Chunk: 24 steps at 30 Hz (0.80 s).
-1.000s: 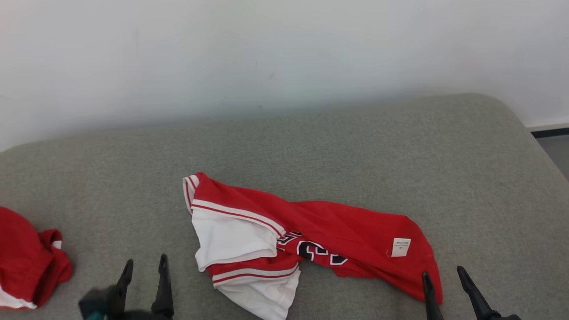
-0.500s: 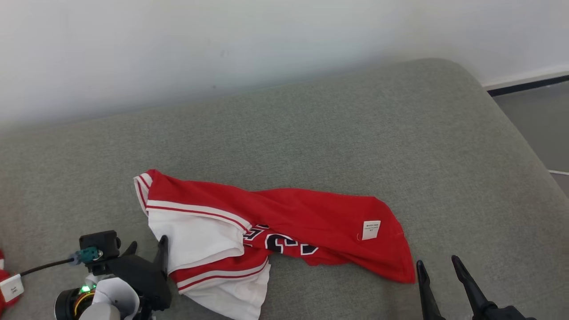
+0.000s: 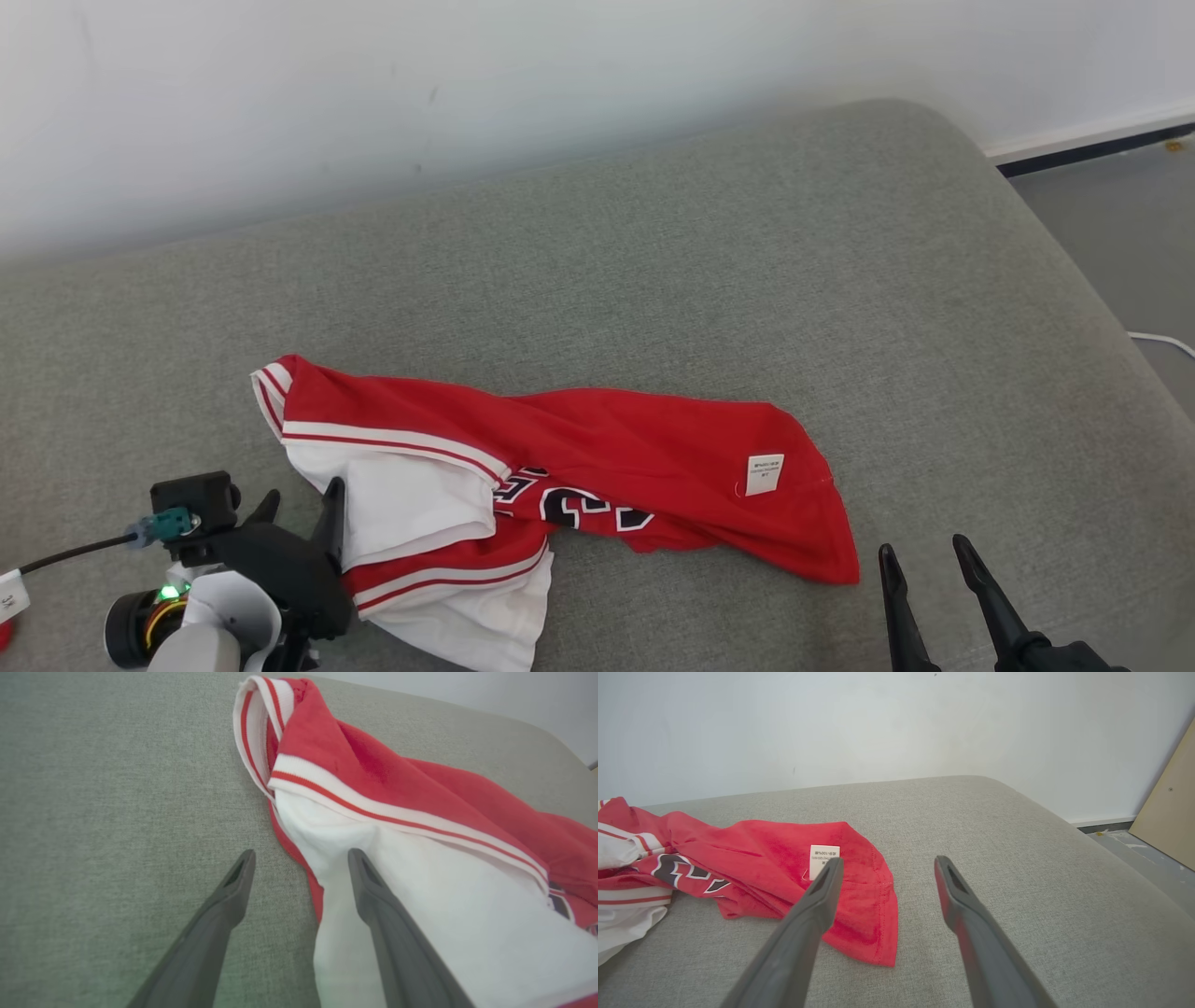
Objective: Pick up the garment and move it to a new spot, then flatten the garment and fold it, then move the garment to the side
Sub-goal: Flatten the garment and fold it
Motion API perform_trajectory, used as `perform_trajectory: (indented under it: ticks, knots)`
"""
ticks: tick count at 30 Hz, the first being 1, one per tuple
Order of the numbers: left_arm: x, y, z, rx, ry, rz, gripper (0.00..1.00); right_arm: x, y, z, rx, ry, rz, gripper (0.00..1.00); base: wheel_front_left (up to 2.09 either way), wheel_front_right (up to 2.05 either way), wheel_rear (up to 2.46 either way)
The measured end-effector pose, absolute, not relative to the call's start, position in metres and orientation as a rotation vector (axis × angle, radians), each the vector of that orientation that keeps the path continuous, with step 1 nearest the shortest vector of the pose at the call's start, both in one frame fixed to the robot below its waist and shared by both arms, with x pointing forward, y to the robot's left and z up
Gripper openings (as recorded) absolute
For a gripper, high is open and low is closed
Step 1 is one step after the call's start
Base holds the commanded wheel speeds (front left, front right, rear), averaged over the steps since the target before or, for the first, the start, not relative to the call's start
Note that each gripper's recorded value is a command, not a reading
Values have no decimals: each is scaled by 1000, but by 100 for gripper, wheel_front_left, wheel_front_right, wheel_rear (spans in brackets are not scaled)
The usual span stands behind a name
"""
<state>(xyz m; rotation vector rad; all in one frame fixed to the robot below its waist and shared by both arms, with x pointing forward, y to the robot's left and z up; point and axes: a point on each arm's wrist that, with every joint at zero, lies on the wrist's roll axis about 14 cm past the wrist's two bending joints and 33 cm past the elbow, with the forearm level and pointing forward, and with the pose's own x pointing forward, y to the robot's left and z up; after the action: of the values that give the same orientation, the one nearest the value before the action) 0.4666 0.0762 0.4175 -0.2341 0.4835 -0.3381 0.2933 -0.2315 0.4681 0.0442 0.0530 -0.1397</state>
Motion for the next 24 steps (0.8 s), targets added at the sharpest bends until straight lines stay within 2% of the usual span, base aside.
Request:
perform_trajectory:
  ticks: [15,24]
  knots:
    - [472,57,429,-253,475,-391,100,294,-226,469,49,50,-125,100,0,0,0]
    - [482,73,426,-246,492,-323,100,290,-230,470,51,47,-140,100,0,0,0]
